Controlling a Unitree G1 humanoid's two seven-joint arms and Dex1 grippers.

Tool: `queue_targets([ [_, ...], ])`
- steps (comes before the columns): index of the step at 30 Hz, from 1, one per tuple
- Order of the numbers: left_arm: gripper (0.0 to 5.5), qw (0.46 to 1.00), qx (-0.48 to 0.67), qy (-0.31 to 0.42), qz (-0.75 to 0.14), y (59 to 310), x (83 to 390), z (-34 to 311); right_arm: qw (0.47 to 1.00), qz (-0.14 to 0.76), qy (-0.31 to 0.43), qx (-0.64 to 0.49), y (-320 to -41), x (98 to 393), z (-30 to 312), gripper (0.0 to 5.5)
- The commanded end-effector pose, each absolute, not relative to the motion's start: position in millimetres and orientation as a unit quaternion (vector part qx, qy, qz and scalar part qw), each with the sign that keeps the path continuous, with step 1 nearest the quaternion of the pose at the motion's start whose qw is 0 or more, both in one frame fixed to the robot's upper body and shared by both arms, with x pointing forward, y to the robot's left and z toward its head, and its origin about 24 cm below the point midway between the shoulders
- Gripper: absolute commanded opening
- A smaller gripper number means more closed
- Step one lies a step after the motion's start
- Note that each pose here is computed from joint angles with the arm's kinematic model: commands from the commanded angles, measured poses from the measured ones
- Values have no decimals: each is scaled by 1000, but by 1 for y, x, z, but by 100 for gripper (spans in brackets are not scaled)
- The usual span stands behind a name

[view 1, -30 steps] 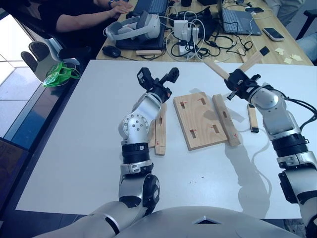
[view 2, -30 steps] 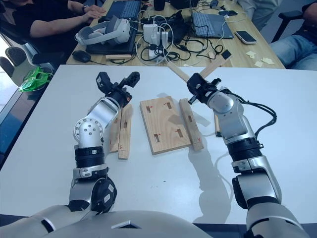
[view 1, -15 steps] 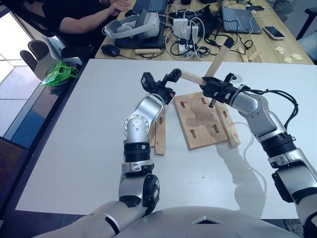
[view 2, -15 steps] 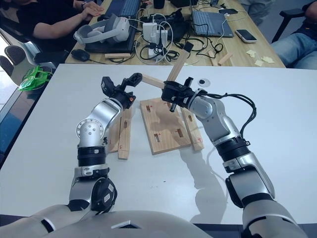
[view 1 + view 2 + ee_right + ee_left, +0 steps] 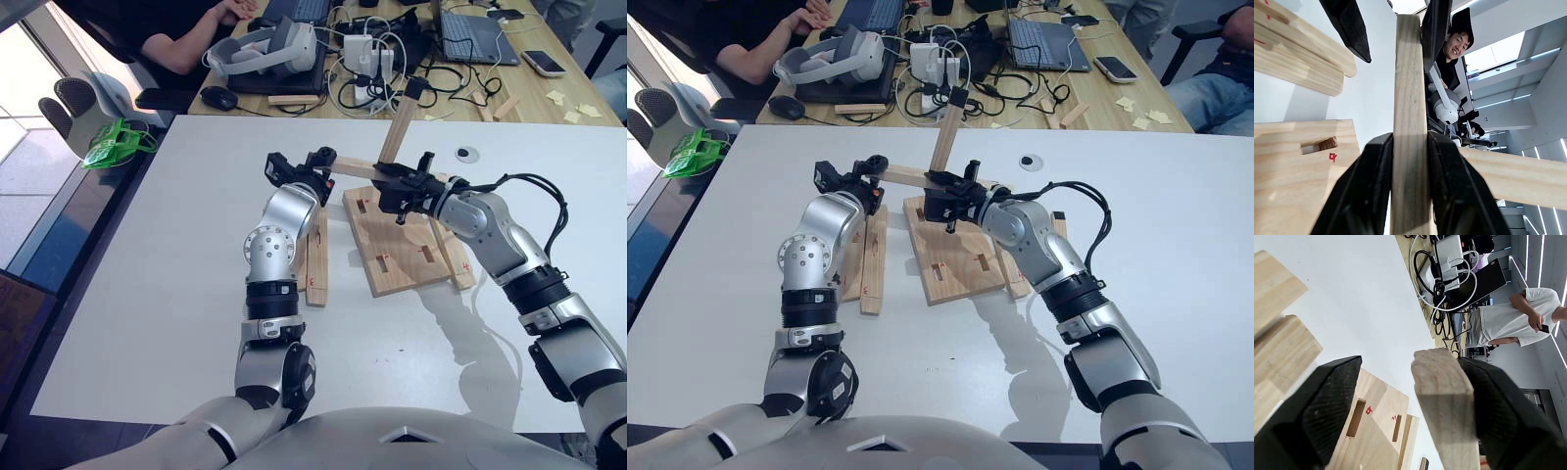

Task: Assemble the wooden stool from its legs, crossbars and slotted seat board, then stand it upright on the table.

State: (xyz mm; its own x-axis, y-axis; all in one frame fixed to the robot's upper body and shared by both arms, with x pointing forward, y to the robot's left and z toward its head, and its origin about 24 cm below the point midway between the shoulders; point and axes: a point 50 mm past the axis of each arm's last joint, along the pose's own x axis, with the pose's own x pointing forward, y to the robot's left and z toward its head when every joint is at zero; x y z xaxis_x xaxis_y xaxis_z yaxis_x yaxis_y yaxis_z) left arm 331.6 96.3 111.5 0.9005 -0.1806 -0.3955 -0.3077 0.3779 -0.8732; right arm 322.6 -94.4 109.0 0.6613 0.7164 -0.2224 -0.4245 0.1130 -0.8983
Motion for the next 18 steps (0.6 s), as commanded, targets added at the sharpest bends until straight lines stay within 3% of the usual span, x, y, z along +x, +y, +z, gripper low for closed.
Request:
queue_targets([
  [1, 296, 771, -603, 189, -82, 33, 336, 194, 722, 380, -164, -555, -93, 323, 112, 96],
  [11, 139, 766, -610, 184, -84, 32, 335, 201, 713, 393, -165, -556, -87, 325, 103, 96],
  [18, 118, 768, -605, 187, -96, 27, 334, 202, 714, 407, -167, -545, -80, 323, 102, 96],
])
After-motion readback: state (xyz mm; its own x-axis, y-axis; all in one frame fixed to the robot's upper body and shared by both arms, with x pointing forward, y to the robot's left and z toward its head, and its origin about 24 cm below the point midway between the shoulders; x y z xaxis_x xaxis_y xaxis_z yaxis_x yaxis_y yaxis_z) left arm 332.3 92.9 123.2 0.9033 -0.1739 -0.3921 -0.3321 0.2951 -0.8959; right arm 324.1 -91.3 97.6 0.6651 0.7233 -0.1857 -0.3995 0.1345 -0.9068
